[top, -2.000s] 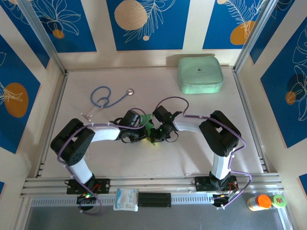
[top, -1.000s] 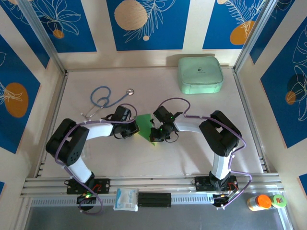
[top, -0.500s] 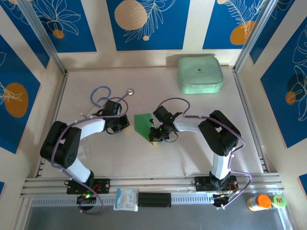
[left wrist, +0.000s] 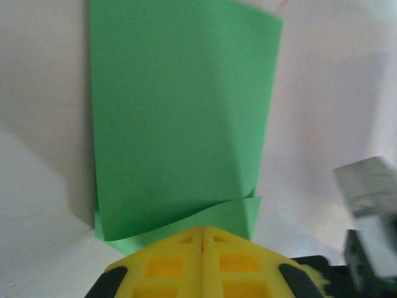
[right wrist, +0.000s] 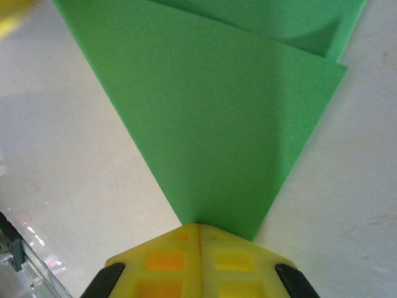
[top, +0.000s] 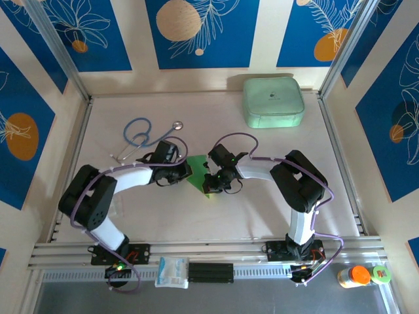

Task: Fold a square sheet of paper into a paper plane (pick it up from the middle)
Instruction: Third fold the triangle at the center of the table.

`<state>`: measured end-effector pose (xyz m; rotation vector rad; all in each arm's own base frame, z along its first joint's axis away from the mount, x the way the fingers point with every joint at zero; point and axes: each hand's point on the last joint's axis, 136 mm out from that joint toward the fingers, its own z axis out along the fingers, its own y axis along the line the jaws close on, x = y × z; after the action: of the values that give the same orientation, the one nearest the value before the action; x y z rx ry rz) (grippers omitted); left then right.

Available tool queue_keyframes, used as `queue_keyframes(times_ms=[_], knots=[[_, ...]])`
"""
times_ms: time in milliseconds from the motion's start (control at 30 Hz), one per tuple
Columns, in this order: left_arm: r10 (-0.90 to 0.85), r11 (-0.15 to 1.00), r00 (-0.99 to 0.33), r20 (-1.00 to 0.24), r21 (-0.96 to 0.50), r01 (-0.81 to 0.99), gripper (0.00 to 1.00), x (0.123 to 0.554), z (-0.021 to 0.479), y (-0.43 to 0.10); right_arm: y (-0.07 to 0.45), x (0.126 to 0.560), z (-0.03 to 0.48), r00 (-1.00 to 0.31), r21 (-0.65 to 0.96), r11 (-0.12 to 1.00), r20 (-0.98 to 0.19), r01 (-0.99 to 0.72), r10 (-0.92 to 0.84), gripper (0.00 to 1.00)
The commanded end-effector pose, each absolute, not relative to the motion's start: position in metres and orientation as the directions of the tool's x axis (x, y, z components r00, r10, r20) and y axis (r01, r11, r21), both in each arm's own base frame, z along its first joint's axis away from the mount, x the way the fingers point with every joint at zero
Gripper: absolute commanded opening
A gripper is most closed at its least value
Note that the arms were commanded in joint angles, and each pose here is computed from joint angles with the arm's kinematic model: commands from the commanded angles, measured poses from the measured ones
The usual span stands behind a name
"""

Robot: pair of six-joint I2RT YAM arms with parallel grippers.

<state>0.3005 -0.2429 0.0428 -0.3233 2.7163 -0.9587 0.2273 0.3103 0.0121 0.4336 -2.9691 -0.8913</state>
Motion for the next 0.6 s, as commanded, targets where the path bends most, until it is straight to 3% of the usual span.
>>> queue_keyframes(times_ms=[0, 333, 567], knots=[[-0.274, 0.763, -0.954, -0.120, -0.630, -0.140, 0.00, 0.301, 0.037, -0.251, 0.258, 0.195, -0.038, -0.960, 0.350, 0.916, 0.120, -0.198, -0.253, 0.00], [-0.294, 0.867, -0.946, -0.140, -0.456, -0.202, 0.00, 0.294, -0.008, -0.203, 0.246, 0.189, -0.046, -0.961, 0.310, 0.934, 0.147, -0.181, -0.235, 0.00], [-0.307, 0.891, -0.938, -0.163, -0.394, -0.223, 0.00, 0.304, -0.007, -0.165, 0.236, 0.187, -0.048, -0.961, 0.295, 0.939, 0.156, -0.177, -0.230, 0.00]])
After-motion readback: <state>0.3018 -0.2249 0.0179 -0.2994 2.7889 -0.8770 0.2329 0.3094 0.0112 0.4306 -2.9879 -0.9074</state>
